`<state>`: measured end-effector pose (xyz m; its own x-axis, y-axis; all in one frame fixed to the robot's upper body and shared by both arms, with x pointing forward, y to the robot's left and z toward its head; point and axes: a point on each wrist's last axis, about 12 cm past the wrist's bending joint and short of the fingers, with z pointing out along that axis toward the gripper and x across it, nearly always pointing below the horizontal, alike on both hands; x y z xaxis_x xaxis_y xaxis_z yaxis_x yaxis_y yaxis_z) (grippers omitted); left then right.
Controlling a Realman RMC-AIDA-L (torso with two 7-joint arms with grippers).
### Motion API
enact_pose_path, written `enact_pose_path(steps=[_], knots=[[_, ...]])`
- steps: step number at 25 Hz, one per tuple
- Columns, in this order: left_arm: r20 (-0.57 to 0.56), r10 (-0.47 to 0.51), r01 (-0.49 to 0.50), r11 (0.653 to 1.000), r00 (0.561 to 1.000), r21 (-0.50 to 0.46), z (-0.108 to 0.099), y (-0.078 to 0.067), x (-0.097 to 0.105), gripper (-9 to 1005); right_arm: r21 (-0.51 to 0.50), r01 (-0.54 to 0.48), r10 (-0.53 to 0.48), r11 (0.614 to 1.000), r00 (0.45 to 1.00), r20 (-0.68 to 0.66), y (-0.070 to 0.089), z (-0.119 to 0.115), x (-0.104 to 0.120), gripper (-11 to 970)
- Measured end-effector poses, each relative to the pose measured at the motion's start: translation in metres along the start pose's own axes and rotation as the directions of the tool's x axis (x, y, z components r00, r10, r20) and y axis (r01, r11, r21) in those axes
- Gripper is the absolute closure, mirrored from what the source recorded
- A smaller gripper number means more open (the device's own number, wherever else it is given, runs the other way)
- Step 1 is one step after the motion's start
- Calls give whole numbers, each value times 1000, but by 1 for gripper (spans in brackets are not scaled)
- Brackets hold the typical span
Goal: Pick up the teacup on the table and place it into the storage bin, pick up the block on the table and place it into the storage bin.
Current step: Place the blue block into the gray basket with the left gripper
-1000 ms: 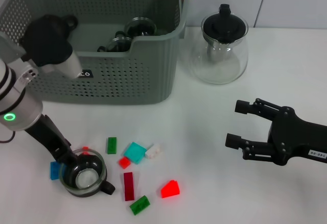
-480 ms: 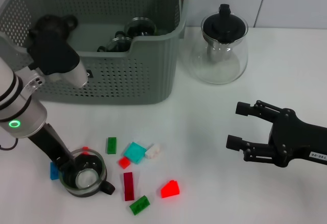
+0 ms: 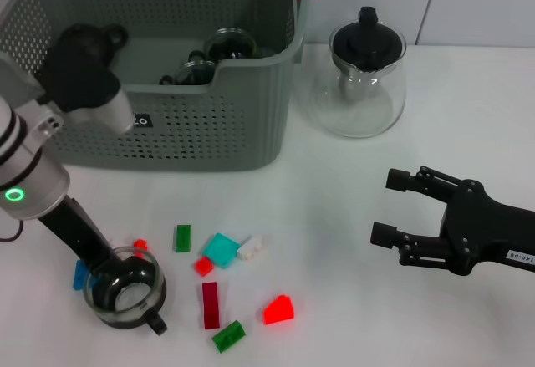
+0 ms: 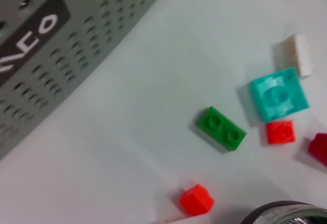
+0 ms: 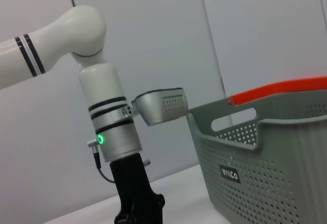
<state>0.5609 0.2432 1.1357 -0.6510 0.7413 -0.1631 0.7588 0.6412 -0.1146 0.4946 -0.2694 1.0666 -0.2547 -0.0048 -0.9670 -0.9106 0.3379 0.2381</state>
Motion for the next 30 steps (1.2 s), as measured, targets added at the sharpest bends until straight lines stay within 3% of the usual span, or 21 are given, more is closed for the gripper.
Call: enact_pose_path(steps=[3, 6, 10, 13, 16, 20, 23, 25, 28, 29, 30], knots=[[70, -28, 24, 998, 997, 66, -13, 6, 3, 955, 0, 0, 0, 1000, 1000, 1, 0, 0, 0, 14], [193, -65, 26, 980, 979, 198, -26, 14, 11, 955, -1, 0, 0, 1000, 1000, 0, 0, 0, 0, 14], [425, -134, -62, 907, 895, 417, -41, 28, 22, 955, -3, -1, 1, 1000, 1000, 0, 1, 1, 0, 14], [612, -204, -175, 848, 764, 501, -55, 38, 29, 955, -3, -1, 1, 1000, 1000, 1, 1, 1, 0, 14], [761, -272, -266, 824, 589, 500, -76, 44, 32, 956, -4, -1, 1, 1000, 1000, 1, 1, 1, 0, 14], [871, -337, -298, 843, 357, 448, -100, 54, 30, 956, -5, 1, -1, 1000, 1000, 0, 0, 1, 0, 14], [897, -375, -194, 886, 234, 421, -113, 71, 20, 956, -3, 1, -1, 1000, 1000, 2, 0, 1, -1, 14], [901, -355, -94, 917, 248, 387, -122, 81, 6, 953, -4, 1, -1, 1000, 1000, 3, 0, 2, -1, 15], [904, -271, 35, 961, 329, 276, -136, 89, -22, 945, -6, 3, -3, 1000, 1000, 6, 0, 3, -2, 15], [902, -230, 70, 973, 366, 219, -140, 90, -33, 943, -10, 5, -5, 1000, 1000, 8, 0, 4, -2, 15], [885, -165, 119, 985, 436, 125, -145, 89, -52, 940, -13, 5, -5, 1000, 1000, 9, 0, 4, -3, 15]])
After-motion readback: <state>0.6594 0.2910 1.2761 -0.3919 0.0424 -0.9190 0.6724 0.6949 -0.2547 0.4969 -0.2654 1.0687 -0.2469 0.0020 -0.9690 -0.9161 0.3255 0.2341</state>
